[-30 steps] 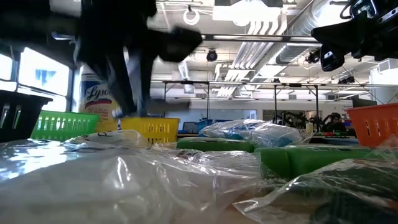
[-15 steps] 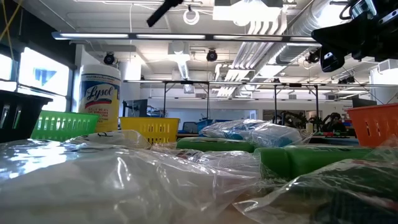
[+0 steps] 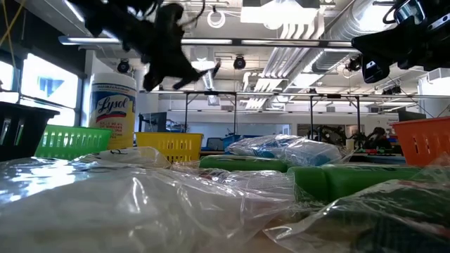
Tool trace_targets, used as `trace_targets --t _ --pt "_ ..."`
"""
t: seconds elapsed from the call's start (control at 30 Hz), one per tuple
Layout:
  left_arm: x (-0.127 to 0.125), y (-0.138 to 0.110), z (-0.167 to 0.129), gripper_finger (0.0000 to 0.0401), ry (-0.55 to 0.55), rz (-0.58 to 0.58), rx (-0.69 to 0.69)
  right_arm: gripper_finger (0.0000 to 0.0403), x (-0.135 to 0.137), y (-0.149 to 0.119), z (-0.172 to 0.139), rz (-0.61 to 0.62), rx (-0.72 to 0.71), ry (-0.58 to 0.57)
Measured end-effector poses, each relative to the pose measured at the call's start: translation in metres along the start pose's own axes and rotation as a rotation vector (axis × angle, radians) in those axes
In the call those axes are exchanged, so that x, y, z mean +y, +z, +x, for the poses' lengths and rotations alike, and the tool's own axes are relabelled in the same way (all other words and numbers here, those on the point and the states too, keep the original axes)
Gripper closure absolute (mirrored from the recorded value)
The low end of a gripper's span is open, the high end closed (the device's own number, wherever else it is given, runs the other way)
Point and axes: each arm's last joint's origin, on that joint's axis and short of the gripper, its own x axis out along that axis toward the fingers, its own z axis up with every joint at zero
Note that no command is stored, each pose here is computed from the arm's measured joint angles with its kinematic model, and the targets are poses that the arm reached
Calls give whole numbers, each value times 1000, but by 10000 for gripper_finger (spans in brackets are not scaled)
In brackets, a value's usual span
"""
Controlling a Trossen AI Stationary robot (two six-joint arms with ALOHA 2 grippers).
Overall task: Pick & Place Travel size toiletries
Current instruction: Put the razor into the yellow bin
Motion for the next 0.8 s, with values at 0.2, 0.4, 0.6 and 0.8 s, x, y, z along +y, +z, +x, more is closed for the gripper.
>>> trace_targets --t 0.2,0.4,0.6,0.8 --pt "24 -22 12 377 118 -178 63 401 0 0 0 -2 0 -2" --pt "27 -27 19 377 178 -276 66 401 0 0 0 -2 -1 -5" --pt "30 -31 18 377 224 -327 90 401 0 0 0 -21 -1 -7" --pt "32 -34 20 377 247 -349 108 401 0 0 0 -28 0 -5"
